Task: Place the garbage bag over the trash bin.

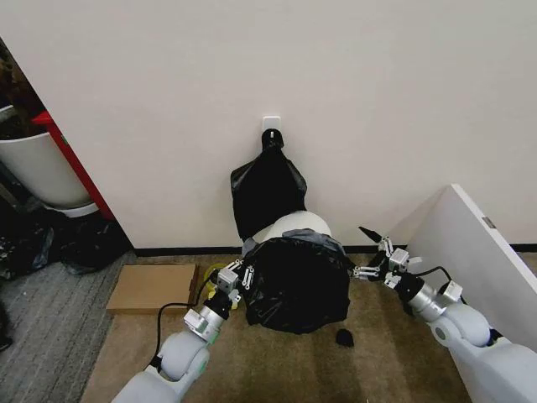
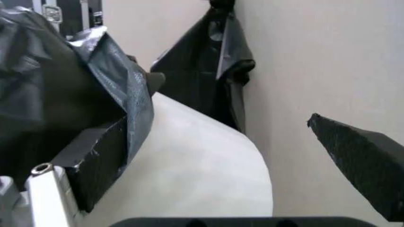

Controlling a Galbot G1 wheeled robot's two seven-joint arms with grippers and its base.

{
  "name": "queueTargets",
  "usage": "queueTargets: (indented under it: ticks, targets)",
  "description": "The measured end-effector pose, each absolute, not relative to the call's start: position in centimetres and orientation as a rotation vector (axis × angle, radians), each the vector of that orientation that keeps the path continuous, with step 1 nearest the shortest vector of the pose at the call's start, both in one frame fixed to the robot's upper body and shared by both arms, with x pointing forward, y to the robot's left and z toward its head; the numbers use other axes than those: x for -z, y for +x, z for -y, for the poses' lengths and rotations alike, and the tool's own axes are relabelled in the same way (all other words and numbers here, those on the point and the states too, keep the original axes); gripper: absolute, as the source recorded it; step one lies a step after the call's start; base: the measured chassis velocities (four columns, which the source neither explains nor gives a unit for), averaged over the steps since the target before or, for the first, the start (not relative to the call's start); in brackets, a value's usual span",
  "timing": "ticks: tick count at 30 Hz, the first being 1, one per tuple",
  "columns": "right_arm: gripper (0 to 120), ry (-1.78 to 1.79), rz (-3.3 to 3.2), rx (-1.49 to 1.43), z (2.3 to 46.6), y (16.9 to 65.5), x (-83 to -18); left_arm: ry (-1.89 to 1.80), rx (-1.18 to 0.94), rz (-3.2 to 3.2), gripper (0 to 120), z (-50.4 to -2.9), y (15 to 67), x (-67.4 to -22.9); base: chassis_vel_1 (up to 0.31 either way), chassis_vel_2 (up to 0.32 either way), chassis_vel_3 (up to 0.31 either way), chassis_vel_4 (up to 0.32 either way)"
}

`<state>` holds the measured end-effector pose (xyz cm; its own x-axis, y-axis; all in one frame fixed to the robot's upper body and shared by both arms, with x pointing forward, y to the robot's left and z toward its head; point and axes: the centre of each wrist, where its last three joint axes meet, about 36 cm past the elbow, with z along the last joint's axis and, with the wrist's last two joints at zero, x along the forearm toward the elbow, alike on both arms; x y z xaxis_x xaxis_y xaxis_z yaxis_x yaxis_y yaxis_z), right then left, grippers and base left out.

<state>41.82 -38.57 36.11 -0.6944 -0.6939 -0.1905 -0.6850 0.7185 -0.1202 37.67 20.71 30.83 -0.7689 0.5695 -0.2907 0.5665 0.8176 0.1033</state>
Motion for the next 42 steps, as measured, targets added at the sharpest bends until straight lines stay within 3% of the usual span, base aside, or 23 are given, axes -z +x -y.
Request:
queueTargets:
  ticks: [11, 20, 24, 28, 37, 42]
  targets:
    - [100, -0.951, -2.785, 0.028, 37.7, 42.8, -34.8, 0.904, -0.001, -2.667, 1, -21.1, 38.7, -30.7, 0.000, 0.000, 0.000, 0.000]
    - [100, -1.007, -2.651, -0.146, 38.8, 43.7, -35.0, 0.733, 0.277, -2.798, 1, -20.5, 40.8, -31.7, 0.000, 0.000, 0.000, 0.000]
    - [100, -0.865, -2.665, -0.055, 38.0, 43.6, -35.1, 0.687, 0.360, -2.870, 1, -20.1, 41.0, -31.8, 0.000, 0.000, 0.000, 0.000]
    - [100, -0.576, -2.734, 0.160, 34.0, 40.7, -34.1, 0.636, 0.490, -3.004, 1, -19.3, 40.8, -33.0, 0.000, 0.000, 0.000, 0.000]
    - [100, -0.417, -2.768, -0.148, 23.6, 33.8, -36.3, 0.470, 0.809, -3.238, 1, -17.2, 40.3, -38.7, 0.000, 0.000, 0.000, 0.000]
    - [100, -0.328, -2.772, -0.276, 21.2, 32.4, -37.6, 0.356, 0.889, -3.342, 1, -17.3, 40.7, -40.0, 0.000, 0.000, 0.000, 0.000]
